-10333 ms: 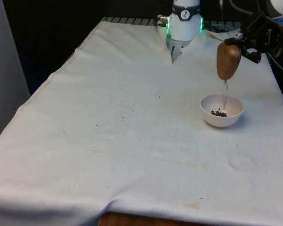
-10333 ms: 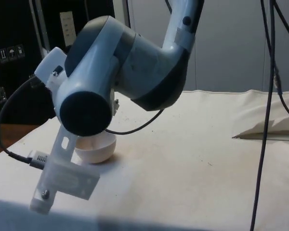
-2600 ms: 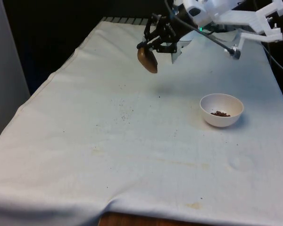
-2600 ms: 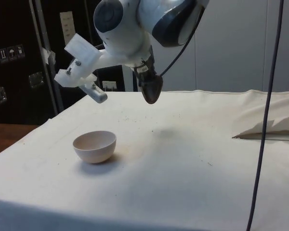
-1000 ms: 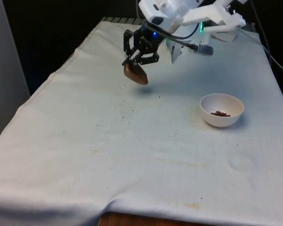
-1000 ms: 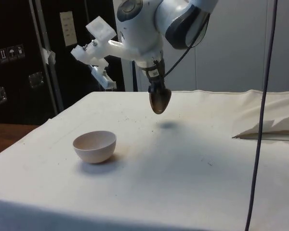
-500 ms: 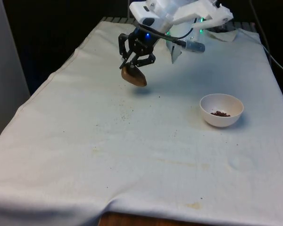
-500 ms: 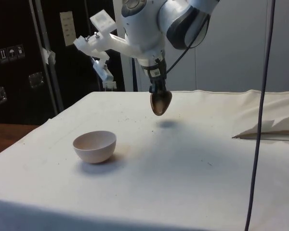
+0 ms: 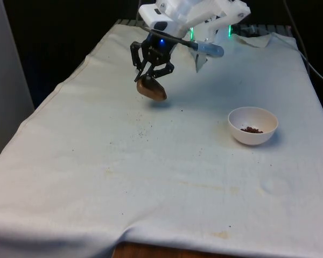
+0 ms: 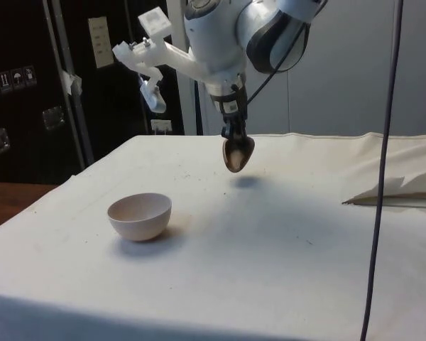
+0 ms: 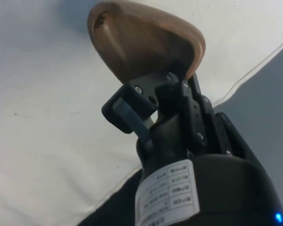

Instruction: Pour the coffee beans from the cup into the bowl.

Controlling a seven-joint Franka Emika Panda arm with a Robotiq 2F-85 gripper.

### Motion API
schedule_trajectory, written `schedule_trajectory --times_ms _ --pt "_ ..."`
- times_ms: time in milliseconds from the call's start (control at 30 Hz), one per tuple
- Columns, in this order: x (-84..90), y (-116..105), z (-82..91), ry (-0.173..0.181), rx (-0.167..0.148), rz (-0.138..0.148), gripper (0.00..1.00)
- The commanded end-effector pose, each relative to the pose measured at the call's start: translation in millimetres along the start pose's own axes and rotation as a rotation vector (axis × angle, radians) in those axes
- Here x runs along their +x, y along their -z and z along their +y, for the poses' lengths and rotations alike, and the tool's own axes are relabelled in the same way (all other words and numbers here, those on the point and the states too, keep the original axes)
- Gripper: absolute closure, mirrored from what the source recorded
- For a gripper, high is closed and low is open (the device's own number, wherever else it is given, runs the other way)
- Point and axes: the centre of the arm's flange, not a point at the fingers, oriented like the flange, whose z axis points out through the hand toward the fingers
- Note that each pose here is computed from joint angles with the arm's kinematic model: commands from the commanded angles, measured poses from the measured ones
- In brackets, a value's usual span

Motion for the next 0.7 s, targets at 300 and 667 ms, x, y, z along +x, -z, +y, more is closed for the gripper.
schedule_trajectory --times_ms 300,667 --pt "-0.6 -10.5 9.9 -0.005 0.077 -0.004 1.00" --pt "-0.2 -19.3 20.4 -0.014 0.135 -0.013 1.00"
